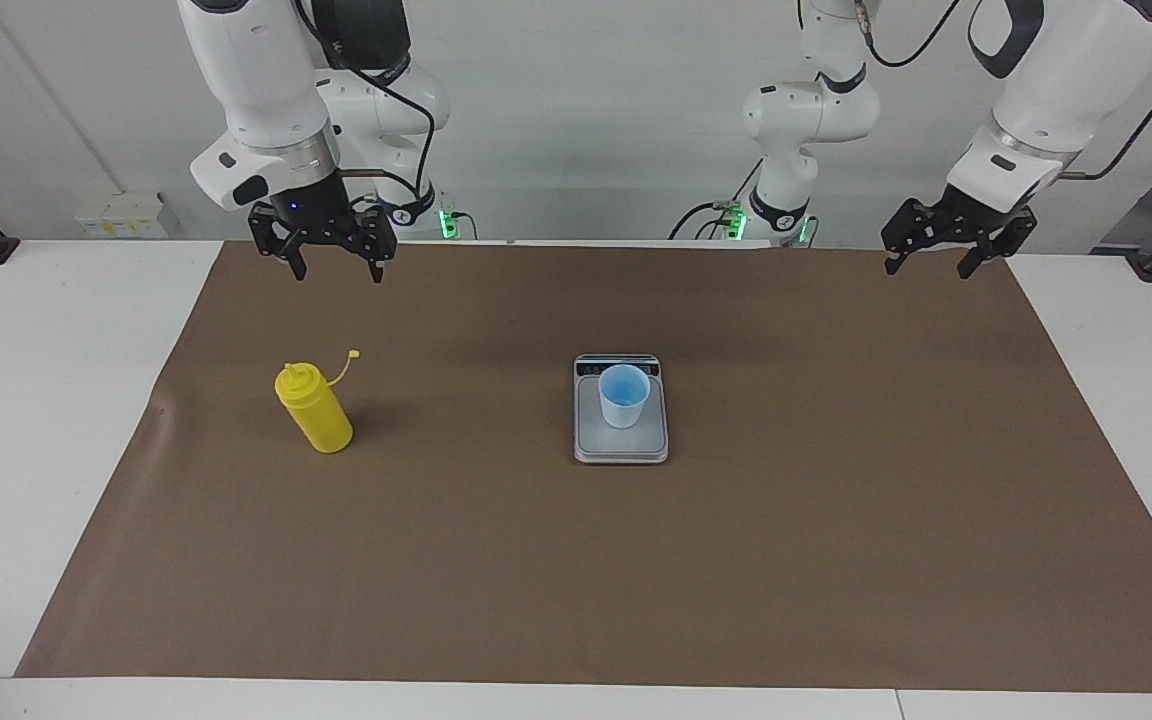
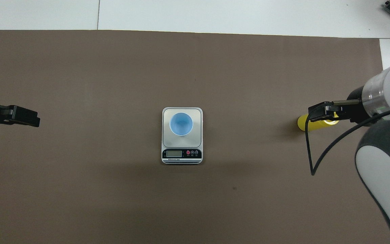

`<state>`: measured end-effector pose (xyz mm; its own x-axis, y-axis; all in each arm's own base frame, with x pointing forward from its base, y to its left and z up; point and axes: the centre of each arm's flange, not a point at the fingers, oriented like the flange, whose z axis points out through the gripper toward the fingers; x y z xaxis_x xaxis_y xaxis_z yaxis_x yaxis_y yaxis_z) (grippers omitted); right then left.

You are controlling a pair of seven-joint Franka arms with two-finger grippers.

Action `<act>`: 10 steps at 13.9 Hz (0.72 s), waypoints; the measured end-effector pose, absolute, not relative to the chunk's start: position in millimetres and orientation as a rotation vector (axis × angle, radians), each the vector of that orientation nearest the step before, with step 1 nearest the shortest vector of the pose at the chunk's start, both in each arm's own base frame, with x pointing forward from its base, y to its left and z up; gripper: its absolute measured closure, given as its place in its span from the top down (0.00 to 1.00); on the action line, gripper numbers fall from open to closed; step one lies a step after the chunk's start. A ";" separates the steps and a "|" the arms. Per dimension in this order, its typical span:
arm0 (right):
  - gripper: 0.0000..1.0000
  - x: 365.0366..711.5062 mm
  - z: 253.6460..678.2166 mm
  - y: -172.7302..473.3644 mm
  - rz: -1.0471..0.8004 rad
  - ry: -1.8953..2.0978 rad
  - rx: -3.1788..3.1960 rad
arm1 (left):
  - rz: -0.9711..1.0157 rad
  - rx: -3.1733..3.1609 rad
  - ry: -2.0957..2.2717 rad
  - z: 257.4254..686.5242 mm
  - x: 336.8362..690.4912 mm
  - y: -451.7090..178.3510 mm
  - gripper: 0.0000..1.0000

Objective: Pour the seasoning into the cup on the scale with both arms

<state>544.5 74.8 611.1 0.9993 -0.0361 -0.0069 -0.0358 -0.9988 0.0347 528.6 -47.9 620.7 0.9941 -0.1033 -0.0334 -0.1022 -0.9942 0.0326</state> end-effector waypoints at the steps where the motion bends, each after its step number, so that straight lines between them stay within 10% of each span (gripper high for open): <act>1: 1.00 544.4 611.1 75.3 -0.014 -0.068 3.116 | -0.055 3.106 -0.160 620.8 528.6 -47.9 1.00; 10: 1.00 541.4 615.7 78.2 -0.011 -0.084 3.151 | -0.055 3.106 -0.160 620.8 528.6 -47.9 1.00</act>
<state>541.4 78.2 615.7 0.9985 -0.0535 -0.0075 -0.0536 -0.9985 -0.0099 528.6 -47.9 620.8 0.9941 -0.1033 -0.0334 -0.1022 -0.9942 0.0326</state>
